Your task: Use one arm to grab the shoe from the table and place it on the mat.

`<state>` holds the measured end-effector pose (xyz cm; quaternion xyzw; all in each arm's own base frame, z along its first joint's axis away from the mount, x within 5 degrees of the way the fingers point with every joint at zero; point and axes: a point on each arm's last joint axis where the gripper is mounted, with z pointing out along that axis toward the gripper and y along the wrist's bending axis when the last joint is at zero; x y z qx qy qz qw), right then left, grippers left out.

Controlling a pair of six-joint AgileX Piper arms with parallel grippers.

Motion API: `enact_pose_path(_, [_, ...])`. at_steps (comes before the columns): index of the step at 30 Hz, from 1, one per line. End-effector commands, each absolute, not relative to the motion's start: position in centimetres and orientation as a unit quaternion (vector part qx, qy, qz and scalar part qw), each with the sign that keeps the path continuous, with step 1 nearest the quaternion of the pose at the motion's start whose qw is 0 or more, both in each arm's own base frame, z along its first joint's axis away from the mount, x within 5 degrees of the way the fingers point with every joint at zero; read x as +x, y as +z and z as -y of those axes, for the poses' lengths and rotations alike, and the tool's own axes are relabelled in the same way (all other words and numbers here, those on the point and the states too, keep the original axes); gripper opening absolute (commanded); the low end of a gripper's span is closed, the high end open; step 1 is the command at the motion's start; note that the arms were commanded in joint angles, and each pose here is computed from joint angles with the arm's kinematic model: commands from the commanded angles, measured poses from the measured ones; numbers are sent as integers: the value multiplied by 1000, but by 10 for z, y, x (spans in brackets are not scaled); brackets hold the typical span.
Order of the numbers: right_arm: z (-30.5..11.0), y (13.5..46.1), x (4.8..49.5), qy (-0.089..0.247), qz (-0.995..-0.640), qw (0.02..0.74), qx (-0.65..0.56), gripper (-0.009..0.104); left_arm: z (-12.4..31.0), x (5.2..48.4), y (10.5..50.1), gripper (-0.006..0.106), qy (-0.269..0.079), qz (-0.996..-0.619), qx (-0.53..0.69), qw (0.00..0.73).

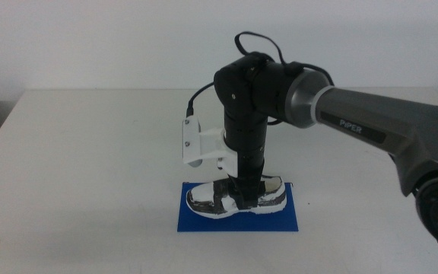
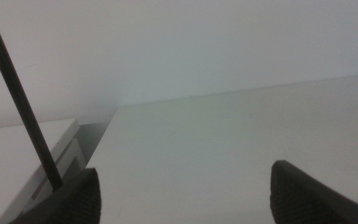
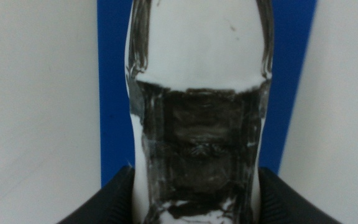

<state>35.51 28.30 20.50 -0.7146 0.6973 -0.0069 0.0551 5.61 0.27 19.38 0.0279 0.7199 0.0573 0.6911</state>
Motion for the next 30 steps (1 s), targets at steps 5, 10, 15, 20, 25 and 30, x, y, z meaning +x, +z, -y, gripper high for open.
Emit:
enact_pose_path(5, [-282,228,358,-11,-704,92,-704,-4,-2,56,200,94,51,-691,25,721])
enact_pose_path(10, [-282,226,358,-9,-715,88,-694,-3,-2,56,200,94,51,-691,25,721])
enact_pose_path(15, [-281,226,359,-14,-722,90,-686,8,-2,56,200,94,51,-691,25,721])
enact_pose_path(20, [-282,226,361,-17,-721,100,-685,62,-2,56,200,94,51,-691,25,721])
enact_pose_path(25, [-278,239,362,-19,-724,120,-679,80,-2,56,200,94,51,-691,25,721])
enact_pose_path(30, [-258,288,355,-9,-773,190,-605,79,-2,56,200,94,51,-691,25,721])
